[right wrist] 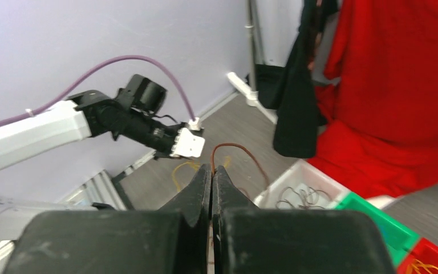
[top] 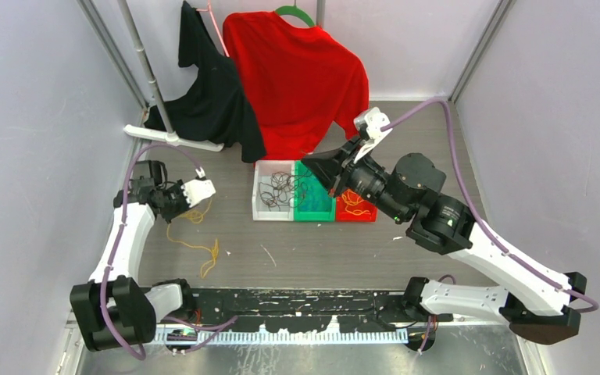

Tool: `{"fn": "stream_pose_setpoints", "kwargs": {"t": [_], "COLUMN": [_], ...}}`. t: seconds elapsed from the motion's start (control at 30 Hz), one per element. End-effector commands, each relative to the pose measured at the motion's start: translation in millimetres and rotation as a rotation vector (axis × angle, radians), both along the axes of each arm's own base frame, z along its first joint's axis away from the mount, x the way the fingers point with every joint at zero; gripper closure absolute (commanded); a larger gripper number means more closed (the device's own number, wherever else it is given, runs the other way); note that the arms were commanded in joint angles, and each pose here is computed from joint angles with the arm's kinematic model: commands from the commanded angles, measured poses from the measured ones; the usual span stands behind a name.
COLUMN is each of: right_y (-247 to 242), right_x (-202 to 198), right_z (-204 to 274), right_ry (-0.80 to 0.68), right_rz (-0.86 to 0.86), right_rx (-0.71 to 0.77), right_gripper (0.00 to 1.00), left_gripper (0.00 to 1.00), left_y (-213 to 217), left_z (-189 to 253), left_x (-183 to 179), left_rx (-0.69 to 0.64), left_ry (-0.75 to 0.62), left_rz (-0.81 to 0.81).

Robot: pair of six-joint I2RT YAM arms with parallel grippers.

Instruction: Untangle the cables

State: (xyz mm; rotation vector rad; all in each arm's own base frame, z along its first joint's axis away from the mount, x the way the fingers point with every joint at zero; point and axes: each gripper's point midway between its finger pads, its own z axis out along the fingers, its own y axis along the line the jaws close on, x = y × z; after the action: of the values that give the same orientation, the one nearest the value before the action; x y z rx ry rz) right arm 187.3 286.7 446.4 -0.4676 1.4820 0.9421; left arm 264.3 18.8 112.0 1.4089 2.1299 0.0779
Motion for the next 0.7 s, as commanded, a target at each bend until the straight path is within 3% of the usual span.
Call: {"fn": "stream_pose_setpoints", "kwargs": {"t": [0.0,0.2,0.4,0.67], "right_y": [-36,-20,19,53], "right_x": [12,29,64,129], "right_z": [24,1,-36,-100], "right_ry": [-0.074,-0.039,0.012,0.104], "right_rz": [-0.145,-0.157,-0.154,-0.198], "right_rx": [-0.015,-0.088,-0.182,-0.296], "right_gripper": [0.99,0.99,0.99,0.99], "left_gripper": [1.0,1.0,1.0,1.0], "left_y": [23,-10,-44,-77], "left_z": [13,35,87,176], "left_x": [23,10,-2,-6], "left_rx": [0.113,-0.079,-0.279,-0.469], "left_ry": [-0.103,-0.055,-0.02,-0.151], "left_rz": [0.014,-0.026,-0.051,-0.081]}}
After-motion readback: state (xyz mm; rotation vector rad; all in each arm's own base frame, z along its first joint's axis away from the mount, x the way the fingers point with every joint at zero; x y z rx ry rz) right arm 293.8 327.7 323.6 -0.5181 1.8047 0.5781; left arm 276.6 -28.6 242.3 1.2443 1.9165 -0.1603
